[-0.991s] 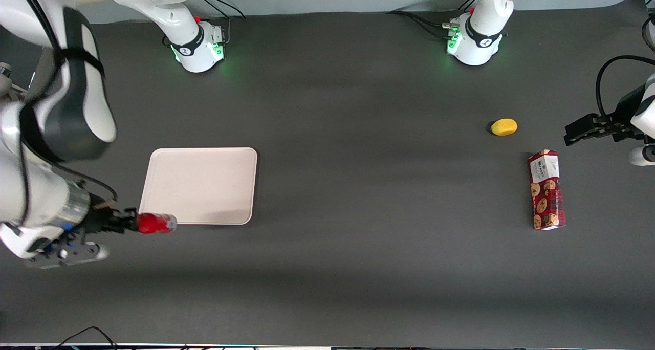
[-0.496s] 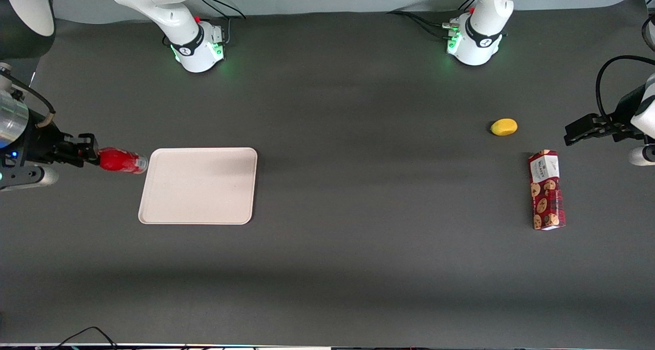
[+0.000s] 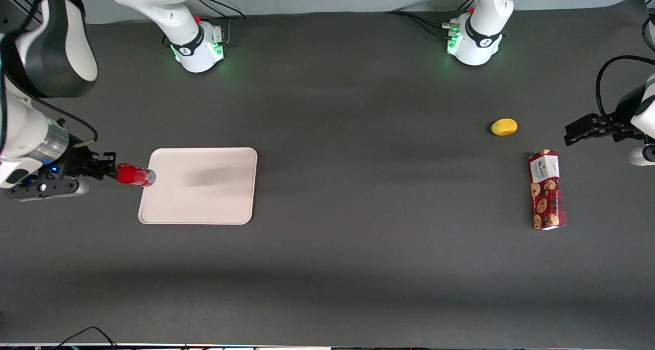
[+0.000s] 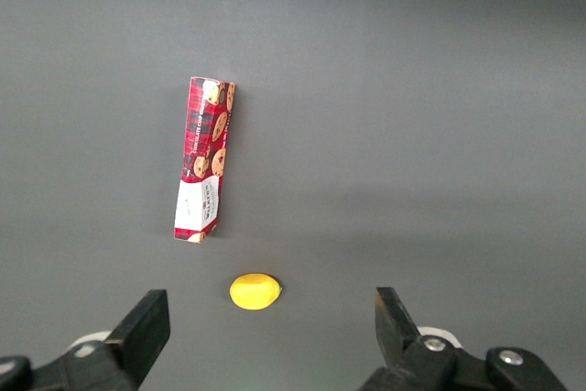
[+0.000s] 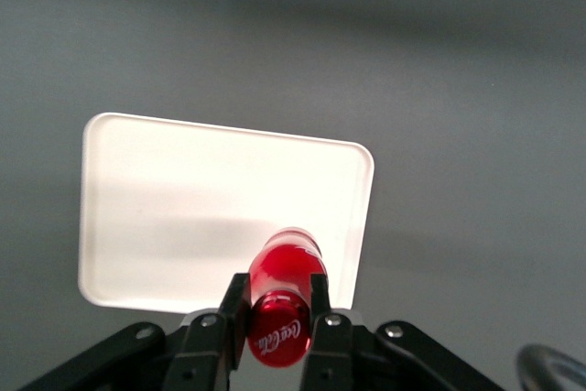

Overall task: Place coke bottle on tray
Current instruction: 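Lower the bottle onto the tray and open the right gripper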

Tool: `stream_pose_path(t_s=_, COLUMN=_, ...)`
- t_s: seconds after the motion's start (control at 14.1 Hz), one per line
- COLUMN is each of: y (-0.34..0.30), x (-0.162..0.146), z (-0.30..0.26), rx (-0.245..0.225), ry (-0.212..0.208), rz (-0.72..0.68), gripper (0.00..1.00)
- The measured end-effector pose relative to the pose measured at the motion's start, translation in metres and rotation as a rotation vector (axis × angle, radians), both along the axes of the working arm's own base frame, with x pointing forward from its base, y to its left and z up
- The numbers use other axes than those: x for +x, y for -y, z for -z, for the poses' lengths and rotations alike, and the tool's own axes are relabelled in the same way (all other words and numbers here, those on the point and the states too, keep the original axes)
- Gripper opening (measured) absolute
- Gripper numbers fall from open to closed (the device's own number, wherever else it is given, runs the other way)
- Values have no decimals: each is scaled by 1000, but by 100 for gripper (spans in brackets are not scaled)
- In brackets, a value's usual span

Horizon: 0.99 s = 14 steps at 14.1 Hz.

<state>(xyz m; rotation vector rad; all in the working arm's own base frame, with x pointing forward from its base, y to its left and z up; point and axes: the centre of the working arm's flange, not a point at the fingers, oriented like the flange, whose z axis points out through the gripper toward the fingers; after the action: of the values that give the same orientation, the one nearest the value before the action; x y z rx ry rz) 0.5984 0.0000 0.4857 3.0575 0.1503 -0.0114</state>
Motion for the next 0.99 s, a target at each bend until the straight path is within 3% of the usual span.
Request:
stream_pose_path(t_s=0.28, y=21, x=-19, z=70, rx=10, ry=-5, rz=10, gripper=30)
stream_pose_path(t_s=0.5, y=20, x=-37, z=106, rx=22, ry=20, rz=7, gripper=30)
stream_pose_path(t_s=0.99, y=26, x=-51, z=131, rx=26, ry=53, rz=14, gripper=30)
